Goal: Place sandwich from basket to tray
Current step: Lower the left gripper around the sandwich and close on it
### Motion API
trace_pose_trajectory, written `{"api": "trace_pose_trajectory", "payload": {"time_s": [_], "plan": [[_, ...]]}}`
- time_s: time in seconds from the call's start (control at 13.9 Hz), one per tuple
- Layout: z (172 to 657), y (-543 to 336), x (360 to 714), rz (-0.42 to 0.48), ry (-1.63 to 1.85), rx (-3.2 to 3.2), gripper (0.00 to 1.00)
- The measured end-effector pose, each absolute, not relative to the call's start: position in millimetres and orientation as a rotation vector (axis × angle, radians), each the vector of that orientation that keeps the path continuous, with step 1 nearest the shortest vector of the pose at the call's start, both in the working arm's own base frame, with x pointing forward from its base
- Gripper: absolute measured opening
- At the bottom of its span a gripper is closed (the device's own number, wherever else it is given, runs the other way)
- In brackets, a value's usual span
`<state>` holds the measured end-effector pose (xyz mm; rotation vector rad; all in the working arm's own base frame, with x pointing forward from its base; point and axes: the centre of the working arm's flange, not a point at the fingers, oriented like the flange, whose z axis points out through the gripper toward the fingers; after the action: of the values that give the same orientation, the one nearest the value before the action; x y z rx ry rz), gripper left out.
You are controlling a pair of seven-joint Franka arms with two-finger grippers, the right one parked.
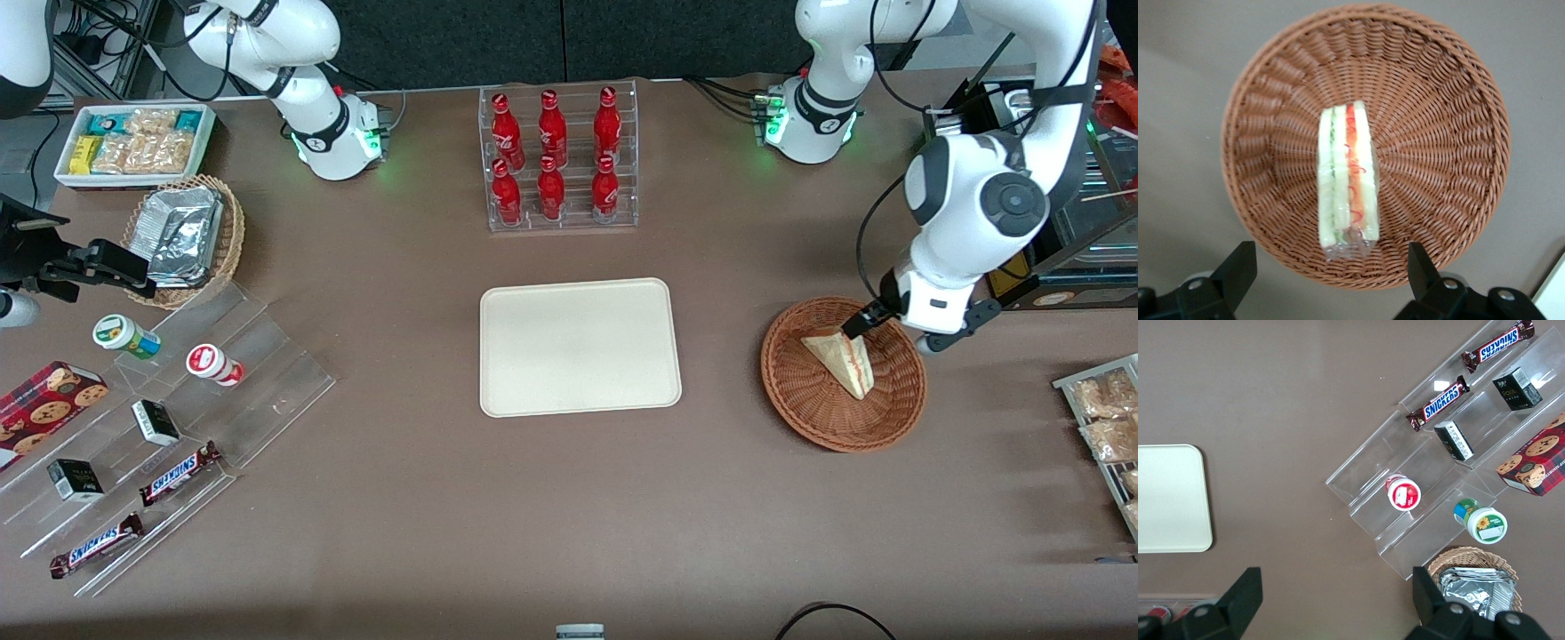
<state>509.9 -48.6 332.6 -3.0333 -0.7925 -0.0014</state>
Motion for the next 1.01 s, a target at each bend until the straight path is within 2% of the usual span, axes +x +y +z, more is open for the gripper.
{"api": "trace_pose_trajectory", "payload": {"time_s": [0.36,0.65,1.01], "plan": [[305.9,-54.6,507.4,-0.012,-0.780,-3.044,1.00],[283.1,-54.6,504.7,-0.064,-0.784,-3.060,1.00],[266.1,-54.3,499.2,-0.034,-0.783,-3.056,1.00]]}}
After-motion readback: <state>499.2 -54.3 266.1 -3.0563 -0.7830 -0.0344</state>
